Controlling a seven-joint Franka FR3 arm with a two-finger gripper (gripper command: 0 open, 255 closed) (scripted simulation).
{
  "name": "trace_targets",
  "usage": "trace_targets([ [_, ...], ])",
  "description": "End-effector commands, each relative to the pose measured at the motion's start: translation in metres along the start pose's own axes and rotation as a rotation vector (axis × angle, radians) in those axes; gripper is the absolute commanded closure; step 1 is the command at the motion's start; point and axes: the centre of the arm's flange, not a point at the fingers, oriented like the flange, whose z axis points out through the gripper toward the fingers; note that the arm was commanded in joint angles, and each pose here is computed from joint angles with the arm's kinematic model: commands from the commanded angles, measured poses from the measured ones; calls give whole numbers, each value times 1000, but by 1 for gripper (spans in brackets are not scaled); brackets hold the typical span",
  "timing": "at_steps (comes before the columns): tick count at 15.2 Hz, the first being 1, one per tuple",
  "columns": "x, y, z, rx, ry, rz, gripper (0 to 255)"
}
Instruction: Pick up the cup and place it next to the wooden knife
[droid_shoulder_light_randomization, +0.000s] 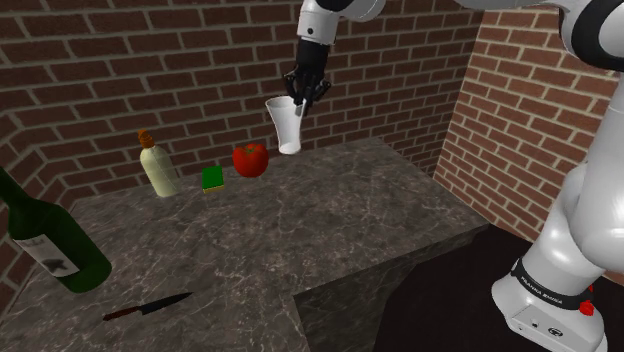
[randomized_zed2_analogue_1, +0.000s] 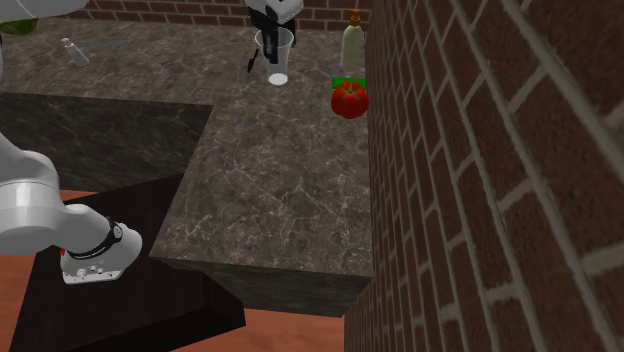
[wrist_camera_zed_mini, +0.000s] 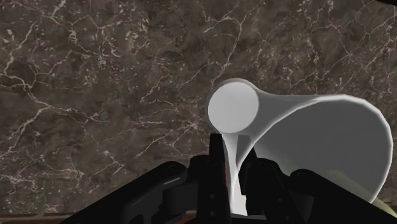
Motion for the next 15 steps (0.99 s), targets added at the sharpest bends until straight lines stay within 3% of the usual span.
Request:
trace_targets([
  [1,-15,-25,6,0,1,1,255],
  [15,-108,-178,50,0,1,1,255],
])
